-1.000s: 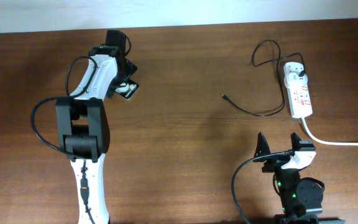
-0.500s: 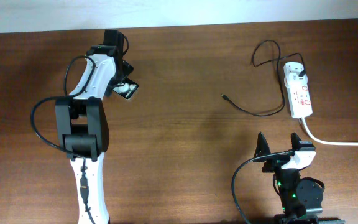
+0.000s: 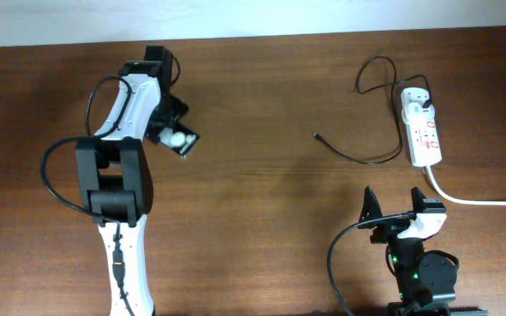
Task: Plug charger to phone and switch on socket
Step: 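Lower the left gripper and close it on the phone's sides, then lift the phone with the left gripper and tilt it upright, then move the right gripper toward the phone held by the left gripper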
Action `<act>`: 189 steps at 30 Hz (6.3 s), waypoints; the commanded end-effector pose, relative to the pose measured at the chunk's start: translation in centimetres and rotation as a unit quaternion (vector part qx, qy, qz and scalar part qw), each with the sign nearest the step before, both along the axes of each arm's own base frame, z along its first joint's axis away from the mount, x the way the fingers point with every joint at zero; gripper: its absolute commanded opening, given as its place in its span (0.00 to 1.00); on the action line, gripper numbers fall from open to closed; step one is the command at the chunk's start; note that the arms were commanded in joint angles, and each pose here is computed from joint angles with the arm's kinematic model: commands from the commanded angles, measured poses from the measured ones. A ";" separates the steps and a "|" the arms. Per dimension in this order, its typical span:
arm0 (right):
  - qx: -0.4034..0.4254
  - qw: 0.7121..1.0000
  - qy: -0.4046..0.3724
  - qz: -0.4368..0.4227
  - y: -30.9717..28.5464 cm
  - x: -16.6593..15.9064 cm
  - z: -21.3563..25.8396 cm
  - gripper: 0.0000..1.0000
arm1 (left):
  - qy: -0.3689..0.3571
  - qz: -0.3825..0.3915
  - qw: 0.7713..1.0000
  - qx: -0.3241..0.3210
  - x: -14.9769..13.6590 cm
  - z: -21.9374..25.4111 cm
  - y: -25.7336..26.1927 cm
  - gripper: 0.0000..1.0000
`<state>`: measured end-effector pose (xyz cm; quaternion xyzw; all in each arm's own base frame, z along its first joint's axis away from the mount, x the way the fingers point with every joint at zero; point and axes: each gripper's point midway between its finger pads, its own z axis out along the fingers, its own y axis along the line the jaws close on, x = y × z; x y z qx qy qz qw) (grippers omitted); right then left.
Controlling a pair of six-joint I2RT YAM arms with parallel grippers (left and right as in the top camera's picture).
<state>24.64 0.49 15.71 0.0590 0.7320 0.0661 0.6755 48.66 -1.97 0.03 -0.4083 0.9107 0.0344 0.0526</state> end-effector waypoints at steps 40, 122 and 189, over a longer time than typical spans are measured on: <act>-0.005 1.000 0.001 -0.001 -0.1 0.0 -0.2 0.98 | 0.167 -0.058 0.984 -0.013 -8.2 -6.3 -0.8 0.99; -0.005 1.000 0.001 -0.001 -0.1 0.0 -0.2 0.99 | -0.118 -0.137 0.982 -0.050 -18.2 29.0 0.6 0.59; 0.382 0.876 0.105 0.274 10.2 -3.6 1.3 0.99 | -0.121 -0.190 0.867 -0.445 -13.3 25.1 -12.0 0.56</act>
